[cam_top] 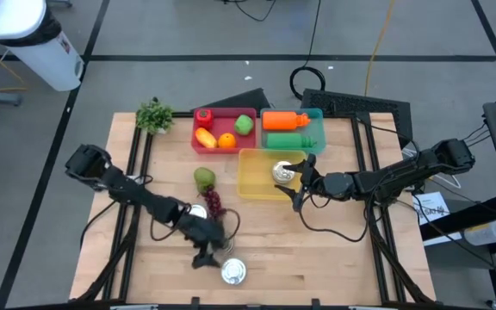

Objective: Pick & Place Food Item
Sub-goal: Adjust the tuna cans

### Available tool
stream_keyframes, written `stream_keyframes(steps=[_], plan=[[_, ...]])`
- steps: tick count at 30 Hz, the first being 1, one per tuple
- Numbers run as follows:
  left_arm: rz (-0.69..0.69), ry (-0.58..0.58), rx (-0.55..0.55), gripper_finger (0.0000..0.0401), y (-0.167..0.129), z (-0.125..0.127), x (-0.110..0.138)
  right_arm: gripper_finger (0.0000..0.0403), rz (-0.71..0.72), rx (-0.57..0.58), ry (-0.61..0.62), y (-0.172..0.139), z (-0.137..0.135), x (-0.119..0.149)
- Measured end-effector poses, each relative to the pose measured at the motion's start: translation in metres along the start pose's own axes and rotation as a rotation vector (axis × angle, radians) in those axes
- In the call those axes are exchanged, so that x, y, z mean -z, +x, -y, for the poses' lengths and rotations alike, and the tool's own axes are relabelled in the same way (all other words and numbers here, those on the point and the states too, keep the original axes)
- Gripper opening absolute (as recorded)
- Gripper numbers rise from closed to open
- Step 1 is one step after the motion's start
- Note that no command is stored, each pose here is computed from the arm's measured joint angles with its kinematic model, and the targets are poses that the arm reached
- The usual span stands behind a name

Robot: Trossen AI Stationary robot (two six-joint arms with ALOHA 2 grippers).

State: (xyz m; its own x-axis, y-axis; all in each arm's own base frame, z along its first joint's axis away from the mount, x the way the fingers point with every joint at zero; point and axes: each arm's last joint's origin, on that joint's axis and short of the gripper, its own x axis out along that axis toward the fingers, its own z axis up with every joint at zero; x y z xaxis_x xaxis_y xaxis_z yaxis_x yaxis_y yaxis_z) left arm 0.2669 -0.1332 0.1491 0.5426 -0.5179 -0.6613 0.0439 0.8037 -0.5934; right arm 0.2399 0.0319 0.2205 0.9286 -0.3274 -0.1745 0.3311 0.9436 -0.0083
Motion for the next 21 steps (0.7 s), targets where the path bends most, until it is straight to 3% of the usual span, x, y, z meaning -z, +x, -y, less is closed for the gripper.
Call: stream_keyframes(steps=[4, 7, 11, 15, 21], plan=[[0.078, 0.016, -0.056, 0.039, -0.006, -0.017, -0.015, 0.0309, 0.0, 0.0, 0.0, 0.0, 0.0, 0.0], [0.044, -0.01, 0.019, 0.039, -0.013, -0.017, -0.023, 0.0309, 0.0, 0.0, -0.001, 0.0, 0.0, 0.0], [-0.001, 0.024, 0.144, 0.039, -0.015, 0.016, -0.036, 0.0309, -0.001, 0.0, -0.001, 0.0, 0.0, 0.0], [-0.036, 0.136, 0.13, 0.039, -0.014, 0.048, -0.043, 0.0309, -0.004, 0.001, -0.003, 0.0, 0.0, 0.0], [-0.118, 0.1, 0.138, 0.039, 0.019, 0.05, -0.044, 0.0309, -0.004, 0.001, -0.003, 0.0, 0.0, 0.0]])
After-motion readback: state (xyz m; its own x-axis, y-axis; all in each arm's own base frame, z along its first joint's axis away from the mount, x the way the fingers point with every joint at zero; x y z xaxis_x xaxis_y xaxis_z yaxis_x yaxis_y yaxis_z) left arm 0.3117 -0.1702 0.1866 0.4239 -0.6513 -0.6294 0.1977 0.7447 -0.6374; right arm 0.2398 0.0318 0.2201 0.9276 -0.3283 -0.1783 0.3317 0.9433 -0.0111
